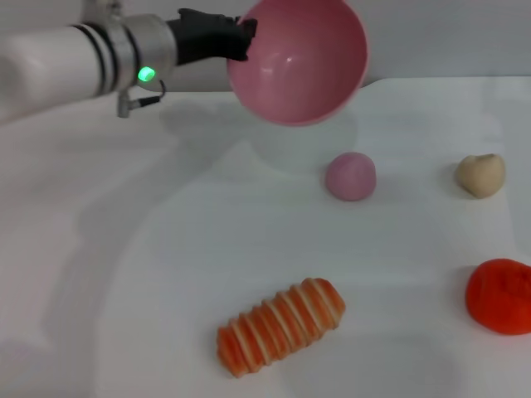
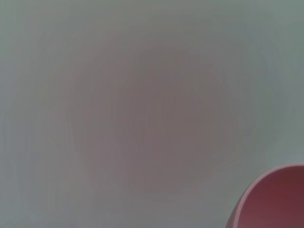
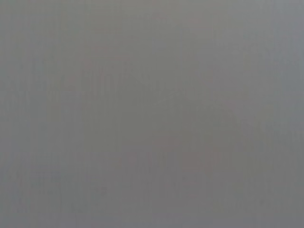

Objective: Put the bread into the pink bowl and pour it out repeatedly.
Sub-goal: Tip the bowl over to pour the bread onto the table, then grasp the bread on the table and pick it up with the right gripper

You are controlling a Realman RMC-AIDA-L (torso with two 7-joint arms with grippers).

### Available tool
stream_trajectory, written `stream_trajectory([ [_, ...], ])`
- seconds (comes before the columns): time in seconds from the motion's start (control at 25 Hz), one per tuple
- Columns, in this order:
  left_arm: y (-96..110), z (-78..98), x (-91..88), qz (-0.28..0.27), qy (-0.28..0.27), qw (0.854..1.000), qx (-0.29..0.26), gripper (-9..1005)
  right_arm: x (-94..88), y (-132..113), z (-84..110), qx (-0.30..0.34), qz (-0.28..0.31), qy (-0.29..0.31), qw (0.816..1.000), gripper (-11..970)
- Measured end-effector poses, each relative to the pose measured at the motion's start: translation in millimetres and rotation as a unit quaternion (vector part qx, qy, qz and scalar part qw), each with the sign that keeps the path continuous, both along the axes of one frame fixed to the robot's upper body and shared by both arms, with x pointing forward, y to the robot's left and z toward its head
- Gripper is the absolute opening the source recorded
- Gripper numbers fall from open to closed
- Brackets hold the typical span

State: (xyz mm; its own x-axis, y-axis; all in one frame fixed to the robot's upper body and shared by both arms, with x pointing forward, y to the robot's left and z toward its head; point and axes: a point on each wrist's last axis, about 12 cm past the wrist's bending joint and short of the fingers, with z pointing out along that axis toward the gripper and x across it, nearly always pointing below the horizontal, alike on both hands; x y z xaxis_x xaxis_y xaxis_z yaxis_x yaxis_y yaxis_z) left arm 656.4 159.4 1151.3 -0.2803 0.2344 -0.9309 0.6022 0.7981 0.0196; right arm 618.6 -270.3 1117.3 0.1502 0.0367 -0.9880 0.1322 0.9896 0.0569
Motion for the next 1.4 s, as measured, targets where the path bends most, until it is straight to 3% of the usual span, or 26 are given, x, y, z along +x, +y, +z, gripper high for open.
stream_trajectory([
  [0.04,17,6.8,2.8,-0.017,0.048,0.997,-0.055,48,1.1,1,-0.7,0.0,0.004,0.006,1.0,604],
  [0.2,33,12.0,1.9,-0.03,0.075,0.992,-0.095,48,6.5,6,-3.4,-0.001,0.022,0.033,0.999,604],
  [0.24,59,20.0,-2.4,-0.046,0.104,0.985,-0.133,48,8.3,7,-3.9,-0.004,0.028,0.042,0.999,604],
  [0.48,104,17.0,-16.3,-0.033,0.183,0.974,-0.132,48,25.5,16,-1.1,-0.009,0.086,0.12,0.989,604],
  [0.68,137,2.0,-27.8,0.02,0.227,0.967,-0.113,48,42.5,27,11.2,-0.025,0.154,0.219,0.963,604],
  [0.76,144,-3.7,-31.4,0.033,0.239,0.965,-0.104,48,50.2,31,21.6,-0.035,0.184,0.269,0.945,604],
  [0.96,149,-11.9,-36.4,0.041,0.243,0.965,-0.09,48,56.2,54,44.5,-0.106,0.283,0.378,0.875,603],
  [1.08,147,-17.6,-37.8,0.038,0.248,0.966,-0.063,48,49.2,72,57.6,-0.145,0.345,0.411,0.831,603],
  [1.12,146,-17.8,-37.6,0.038,0.249,0.966,-0.06,48,43.1,85,65.4,-0.167,0.377,0.435,0.8,603],
  [1.16,146,-18.9,-36.7,0.038,0.252,0.966,-0.045,48,39.7,91,68.6,-0.177,0.39,0.447,0.785,603],
  [1.2,146,-18.9,-36.7,0.038,0.252,0.966,-0.045,48,39.7,91,68.6,-0.177,0.39,0.447,0.785,603],
  [1.4,145,-22.5,-36.3,0.032,0.261,0.965,0.0,48,19.0,121,72.9,-0.193,0.449,0.5,0.715,604],
])
